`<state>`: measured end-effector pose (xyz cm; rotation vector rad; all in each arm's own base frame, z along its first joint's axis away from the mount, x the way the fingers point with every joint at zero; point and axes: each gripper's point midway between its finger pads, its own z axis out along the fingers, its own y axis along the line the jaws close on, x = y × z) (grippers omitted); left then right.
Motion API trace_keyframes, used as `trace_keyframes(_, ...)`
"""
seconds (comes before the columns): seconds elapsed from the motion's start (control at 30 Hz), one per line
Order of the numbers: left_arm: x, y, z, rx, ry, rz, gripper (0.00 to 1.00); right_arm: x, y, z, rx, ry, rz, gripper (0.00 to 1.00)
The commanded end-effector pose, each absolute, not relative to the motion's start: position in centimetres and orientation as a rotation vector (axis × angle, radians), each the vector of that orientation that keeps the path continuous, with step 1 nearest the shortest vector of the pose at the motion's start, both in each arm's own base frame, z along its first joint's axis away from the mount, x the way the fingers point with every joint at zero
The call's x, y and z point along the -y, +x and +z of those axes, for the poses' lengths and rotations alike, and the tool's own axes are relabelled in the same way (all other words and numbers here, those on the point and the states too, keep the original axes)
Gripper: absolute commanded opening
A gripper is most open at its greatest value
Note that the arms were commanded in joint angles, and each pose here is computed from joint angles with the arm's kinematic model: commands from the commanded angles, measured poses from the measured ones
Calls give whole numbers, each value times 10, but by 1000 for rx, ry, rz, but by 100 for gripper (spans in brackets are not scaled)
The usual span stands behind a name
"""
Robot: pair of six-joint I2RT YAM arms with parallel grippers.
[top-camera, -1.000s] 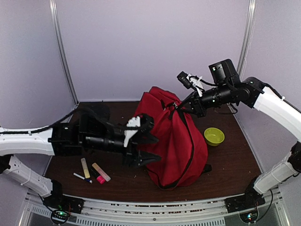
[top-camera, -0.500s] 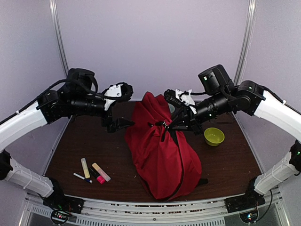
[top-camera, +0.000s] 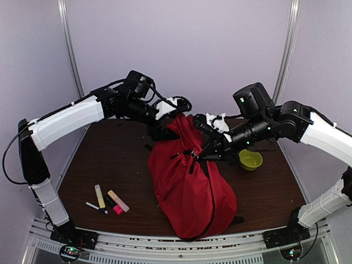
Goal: Pack the student bag
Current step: Pass from the right arm to the left
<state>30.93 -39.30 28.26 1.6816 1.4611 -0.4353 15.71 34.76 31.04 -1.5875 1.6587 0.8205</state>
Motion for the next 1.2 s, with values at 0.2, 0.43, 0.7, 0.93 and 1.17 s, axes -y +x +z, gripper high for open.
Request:
trace_keyframes(0.2,382,287,283,-1568,1584,-592,0,-324,215,349,-1664,-1226,640,0)
trace_keyframes(0.43,355,239,345,-1462,1371,-692,0,-288,295,416,-1672,-753,648,0)
trace_keyframes(0.7,336,175,349,-1299,1280,-732,0,-310,339,445,-1555,-653,666,0)
trace_keyframes(0.93,373,147,327,-1316,1285,-762,0,-336,368,426,-1576,-654,727,2)
trace_keyframes(1.17,388,178,316,-1414,1067,-636,0,-326,357,384,-1697,-687,719,37)
